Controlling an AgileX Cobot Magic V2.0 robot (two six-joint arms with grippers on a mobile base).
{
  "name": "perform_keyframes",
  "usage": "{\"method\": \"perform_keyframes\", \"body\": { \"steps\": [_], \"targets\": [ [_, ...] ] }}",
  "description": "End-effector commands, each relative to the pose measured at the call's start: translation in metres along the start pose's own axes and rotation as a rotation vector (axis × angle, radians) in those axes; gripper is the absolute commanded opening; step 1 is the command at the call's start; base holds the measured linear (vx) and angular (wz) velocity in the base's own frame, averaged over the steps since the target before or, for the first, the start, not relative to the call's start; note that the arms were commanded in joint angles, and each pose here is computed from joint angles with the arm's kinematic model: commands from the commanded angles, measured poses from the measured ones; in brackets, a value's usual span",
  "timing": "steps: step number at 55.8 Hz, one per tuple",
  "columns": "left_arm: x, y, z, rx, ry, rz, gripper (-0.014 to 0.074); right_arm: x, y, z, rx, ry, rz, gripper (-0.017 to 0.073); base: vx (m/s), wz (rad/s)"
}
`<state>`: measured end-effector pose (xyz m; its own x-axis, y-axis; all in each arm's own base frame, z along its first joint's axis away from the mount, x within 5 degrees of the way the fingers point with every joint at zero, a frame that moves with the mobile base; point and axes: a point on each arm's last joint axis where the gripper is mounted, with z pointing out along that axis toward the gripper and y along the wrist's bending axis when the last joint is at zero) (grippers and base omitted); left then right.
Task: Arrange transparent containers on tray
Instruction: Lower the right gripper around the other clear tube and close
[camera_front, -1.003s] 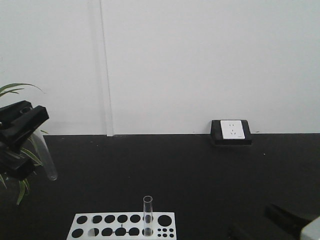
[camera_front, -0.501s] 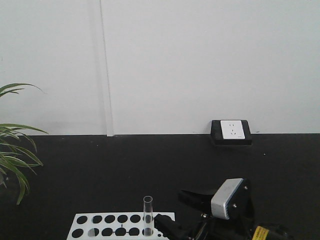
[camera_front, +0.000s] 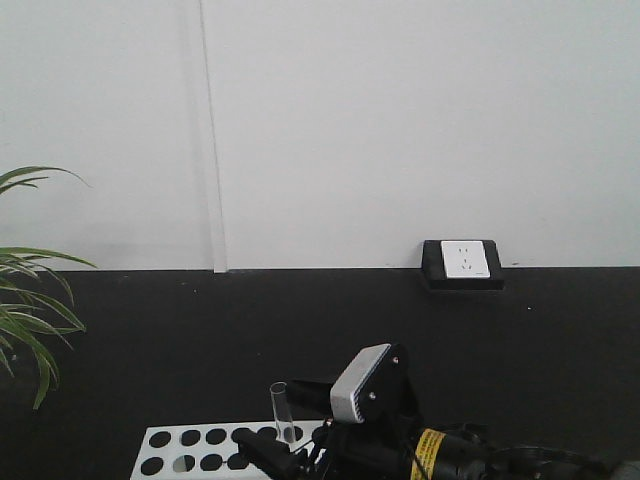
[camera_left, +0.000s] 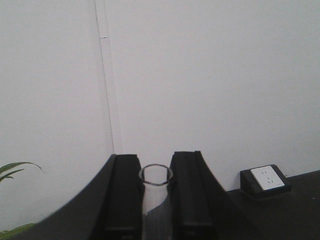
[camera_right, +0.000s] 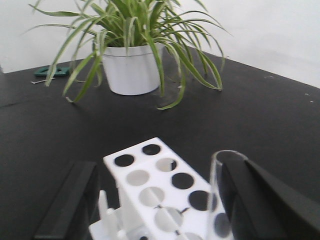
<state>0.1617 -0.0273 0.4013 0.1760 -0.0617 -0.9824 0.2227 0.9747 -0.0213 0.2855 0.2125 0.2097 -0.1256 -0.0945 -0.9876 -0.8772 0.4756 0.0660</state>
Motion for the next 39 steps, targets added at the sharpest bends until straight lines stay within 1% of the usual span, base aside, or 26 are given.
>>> {"method": "perform_keyframes", "body": {
  "steps": [1,9,18,29,35,39],
  "targets": [
    [-0.018,-0.005,-0.002,0.046,-0.088,-0.027,-0.0006,-0.032,-0.001,-0.003,0.02,-0.152,-0.008,0.0547,0.0,0.0],
    [-0.018,-0.005,-0.002,0.046,-0.088,-0.027,-0.0006,-0.033,-0.003,-0.003,0.041,-0.159,-0.037,0.0547,0.0,0.0],
    [-0.018,-0.005,-0.002,0.048,-0.092,-0.027,-0.0006,-0.029,-0.008,0.002,0.068,-0.158,-0.023,0.0547,0.0,0.0],
    [-0.02,-0.006,-0.002,0.06,-0.104,-0.027,-0.0006,-0.023,-0.018,0.017,0.066,-0.156,-0.004,0.0544,0.0,0.0],
    [-0.02,-0.006,-0.002,0.06,-0.104,-0.027,-0.0006,-0.025,-0.02,0.02,0.064,-0.168,-0.002,0.0512,0.0,0.0],
    [-0.02,-0.006,-0.002,0.06,-0.104,-0.027,-0.0006,-0.027,-0.021,0.021,0.065,-0.17,-0.005,0.0442,0.0,0.0]
  ]
}}
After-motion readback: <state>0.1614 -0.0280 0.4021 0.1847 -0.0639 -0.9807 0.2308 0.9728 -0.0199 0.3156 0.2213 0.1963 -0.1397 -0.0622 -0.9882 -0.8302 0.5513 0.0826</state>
